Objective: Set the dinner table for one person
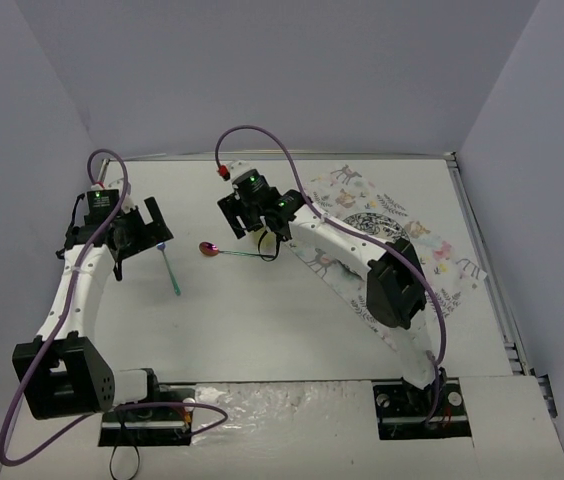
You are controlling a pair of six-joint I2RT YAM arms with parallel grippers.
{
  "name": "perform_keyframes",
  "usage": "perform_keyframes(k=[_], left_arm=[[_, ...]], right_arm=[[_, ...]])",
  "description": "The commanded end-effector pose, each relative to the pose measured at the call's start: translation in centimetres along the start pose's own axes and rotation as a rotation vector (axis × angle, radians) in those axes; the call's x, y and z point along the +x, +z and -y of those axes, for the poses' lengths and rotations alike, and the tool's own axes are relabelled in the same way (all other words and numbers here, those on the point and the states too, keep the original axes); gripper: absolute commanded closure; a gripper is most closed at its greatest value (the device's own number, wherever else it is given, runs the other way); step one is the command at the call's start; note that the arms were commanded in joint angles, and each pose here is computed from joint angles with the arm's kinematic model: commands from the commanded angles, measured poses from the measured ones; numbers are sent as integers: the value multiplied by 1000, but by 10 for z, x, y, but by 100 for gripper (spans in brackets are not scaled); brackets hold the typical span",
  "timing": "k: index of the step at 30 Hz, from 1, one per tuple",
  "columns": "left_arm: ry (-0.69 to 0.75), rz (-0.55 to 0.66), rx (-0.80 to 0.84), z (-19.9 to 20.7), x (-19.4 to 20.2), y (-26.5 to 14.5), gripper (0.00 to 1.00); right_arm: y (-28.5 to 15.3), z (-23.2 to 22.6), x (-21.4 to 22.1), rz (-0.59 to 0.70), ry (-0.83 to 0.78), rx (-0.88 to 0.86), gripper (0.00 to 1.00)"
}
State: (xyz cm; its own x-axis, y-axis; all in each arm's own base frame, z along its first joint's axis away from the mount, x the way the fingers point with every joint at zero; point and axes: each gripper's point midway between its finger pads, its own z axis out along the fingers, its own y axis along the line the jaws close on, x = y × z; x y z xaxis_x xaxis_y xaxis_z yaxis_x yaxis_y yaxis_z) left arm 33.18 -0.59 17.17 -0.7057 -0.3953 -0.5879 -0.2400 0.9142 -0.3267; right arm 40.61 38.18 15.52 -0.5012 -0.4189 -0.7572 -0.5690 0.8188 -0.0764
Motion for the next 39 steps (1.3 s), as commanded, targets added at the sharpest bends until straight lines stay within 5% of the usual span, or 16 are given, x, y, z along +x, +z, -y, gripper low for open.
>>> perform_keyframes(k=[1,29,36,39], left_arm=[[16,71,46,10,-20,-7,3],[19,87,71,14,-21,-12,3],[19,86,73,14,-20,-12,3],[19,89,74,14,-20,-12,3]], right_arm=[[1,1,-38,98,-15,23,32],[45,0,-26,63,-23,67,71],[39,7,-32,76,-21,95,98],[20,11,-49,118,-14,99,100]])
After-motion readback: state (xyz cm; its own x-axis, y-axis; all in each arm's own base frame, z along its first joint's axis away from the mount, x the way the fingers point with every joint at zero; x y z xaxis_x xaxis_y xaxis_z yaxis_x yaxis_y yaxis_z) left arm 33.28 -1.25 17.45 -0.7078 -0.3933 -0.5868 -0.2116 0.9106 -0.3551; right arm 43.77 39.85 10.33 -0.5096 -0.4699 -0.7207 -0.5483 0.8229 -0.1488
